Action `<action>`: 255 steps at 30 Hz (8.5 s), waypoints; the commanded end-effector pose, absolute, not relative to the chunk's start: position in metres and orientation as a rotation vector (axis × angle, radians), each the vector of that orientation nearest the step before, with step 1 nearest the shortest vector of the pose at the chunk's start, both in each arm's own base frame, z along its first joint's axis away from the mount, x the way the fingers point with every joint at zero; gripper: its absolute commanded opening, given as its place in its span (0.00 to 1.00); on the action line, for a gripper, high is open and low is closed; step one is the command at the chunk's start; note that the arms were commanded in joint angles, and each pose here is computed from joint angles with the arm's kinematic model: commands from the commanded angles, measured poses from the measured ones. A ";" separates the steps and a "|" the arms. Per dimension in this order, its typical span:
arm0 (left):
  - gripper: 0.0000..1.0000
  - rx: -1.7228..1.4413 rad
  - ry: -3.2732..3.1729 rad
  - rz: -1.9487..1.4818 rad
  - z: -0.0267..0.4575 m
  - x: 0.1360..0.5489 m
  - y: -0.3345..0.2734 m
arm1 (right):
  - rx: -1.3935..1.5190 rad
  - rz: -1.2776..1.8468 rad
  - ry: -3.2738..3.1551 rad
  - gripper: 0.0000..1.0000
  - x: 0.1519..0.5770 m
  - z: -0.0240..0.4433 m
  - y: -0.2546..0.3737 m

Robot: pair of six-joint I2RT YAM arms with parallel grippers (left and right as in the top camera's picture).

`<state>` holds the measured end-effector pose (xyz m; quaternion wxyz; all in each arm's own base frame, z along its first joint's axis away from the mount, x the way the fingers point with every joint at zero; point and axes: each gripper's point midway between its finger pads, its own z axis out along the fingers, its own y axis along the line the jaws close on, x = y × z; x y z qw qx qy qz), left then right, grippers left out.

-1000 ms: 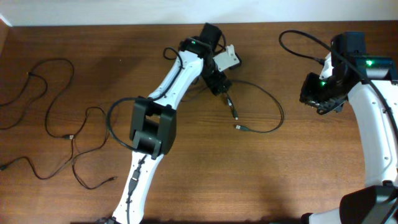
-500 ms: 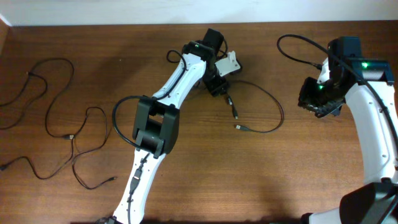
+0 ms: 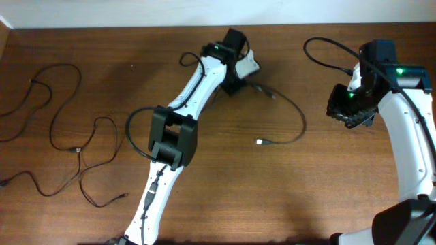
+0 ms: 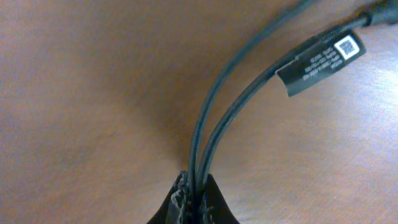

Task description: Untangle cables

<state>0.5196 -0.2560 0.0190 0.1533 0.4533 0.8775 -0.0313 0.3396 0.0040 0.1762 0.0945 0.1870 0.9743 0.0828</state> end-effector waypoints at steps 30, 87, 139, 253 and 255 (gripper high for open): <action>0.99 -0.299 2.357 0.318 0.298 0.540 0.156 | 0.551 0.257 2.915 0.28 0.335 0.172 0.006; 0.99 -0.227 2.298 0.117 0.412 0.417 0.100 | 0.213 0.231 2.046 0.99 0.229 0.314 0.010; 0.99 -0.227 2.298 0.117 0.412 0.417 0.100 | 0.103 0.288 1.639 0.99 0.245 0.159 0.022; 0.99 0.190 1.641 0.153 0.156 0.246 -0.001 | 0.103 0.288 1.639 0.99 0.245 0.159 0.022; 0.99 0.190 1.641 0.153 0.156 0.246 -0.001 | 0.103 0.288 1.640 0.99 0.245 0.159 0.022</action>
